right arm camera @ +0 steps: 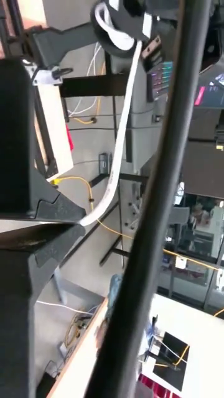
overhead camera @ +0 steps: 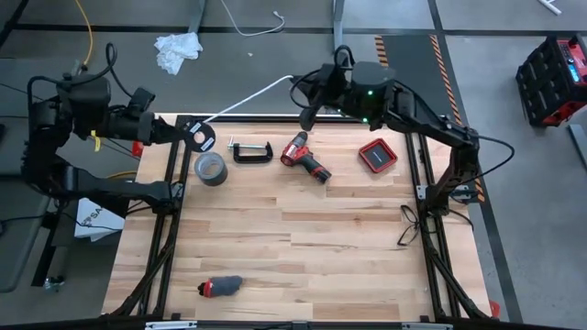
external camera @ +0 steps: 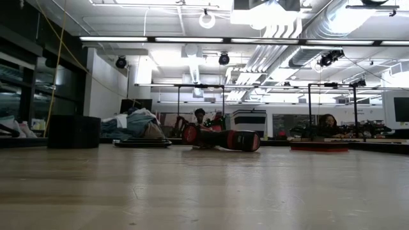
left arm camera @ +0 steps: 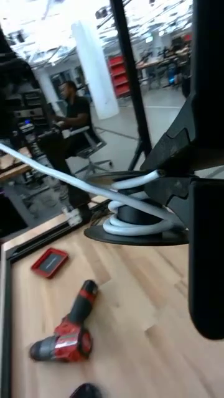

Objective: Coil cords
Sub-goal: Coil the white cable wire into the black spool

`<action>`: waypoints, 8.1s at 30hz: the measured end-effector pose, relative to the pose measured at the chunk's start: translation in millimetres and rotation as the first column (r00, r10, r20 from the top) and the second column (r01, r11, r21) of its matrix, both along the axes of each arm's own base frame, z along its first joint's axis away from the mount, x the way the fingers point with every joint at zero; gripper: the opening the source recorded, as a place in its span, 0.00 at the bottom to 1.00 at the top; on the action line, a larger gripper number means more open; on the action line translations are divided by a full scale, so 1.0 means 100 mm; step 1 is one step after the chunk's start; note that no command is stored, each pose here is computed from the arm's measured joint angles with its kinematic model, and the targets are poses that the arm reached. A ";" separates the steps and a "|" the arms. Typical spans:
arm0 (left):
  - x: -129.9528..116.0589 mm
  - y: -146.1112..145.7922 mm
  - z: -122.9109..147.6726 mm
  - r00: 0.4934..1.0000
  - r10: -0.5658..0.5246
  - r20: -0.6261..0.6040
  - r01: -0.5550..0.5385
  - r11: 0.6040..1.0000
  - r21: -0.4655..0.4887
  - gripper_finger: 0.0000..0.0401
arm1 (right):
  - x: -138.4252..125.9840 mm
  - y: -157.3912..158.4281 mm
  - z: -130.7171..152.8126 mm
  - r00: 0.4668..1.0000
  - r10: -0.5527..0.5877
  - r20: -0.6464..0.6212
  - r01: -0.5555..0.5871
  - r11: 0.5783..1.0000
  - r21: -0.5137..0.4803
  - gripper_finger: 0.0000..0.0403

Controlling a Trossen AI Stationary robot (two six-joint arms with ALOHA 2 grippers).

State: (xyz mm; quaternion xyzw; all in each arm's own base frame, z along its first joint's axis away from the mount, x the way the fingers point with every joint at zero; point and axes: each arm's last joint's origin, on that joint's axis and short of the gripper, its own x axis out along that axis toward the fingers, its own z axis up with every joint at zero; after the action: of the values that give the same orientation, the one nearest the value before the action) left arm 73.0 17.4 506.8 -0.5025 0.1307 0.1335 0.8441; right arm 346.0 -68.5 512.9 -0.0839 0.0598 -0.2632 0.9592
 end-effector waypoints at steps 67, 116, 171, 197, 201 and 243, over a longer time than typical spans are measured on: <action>0.70 0.24 0.19 0.984 -0.159 -0.084 0.169 0.658 0.734 0.00 | 0.81 0.10 -0.80 0.922 0.383 -0.052 -0.340 0.866 0.367 0.45; 0.39 0.18 0.63 0.912 0.000 0.410 -0.272 0.748 0.606 0.00 | 1.11 0.12 -0.94 0.994 0.104 -0.029 -0.099 0.987 0.130 0.45; 0.41 0.20 0.70 0.880 0.015 0.475 -0.325 0.749 0.578 0.00 | 1.23 -0.05 -0.97 0.999 0.014 0.048 -0.016 0.999 0.044 0.13; 0.42 0.20 0.66 0.883 0.042 0.467 -0.307 0.806 0.507 0.00 | 1.25 0.08 -0.98 0.996 0.072 0.049 -0.075 0.995 0.071 0.00; 0.45 0.21 0.63 0.888 0.078 0.453 -0.306 0.836 0.456 0.00 | 1.28 0.32 -0.95 0.985 0.154 0.077 -0.159 0.986 0.057 0.00; 0.94 0.47 0.13 0.975 0.210 0.070 -0.217 0.969 0.121 0.00 | 1.28 1.07 -0.88 0.891 0.443 0.099 -0.442 0.896 -0.031 0.00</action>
State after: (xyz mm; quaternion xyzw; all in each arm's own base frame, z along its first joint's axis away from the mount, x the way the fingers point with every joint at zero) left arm 166.8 64.4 519.8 -0.4623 0.0430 0.2171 0.8587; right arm 473.9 38.4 424.6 -0.0852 -0.0115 -0.0422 0.9954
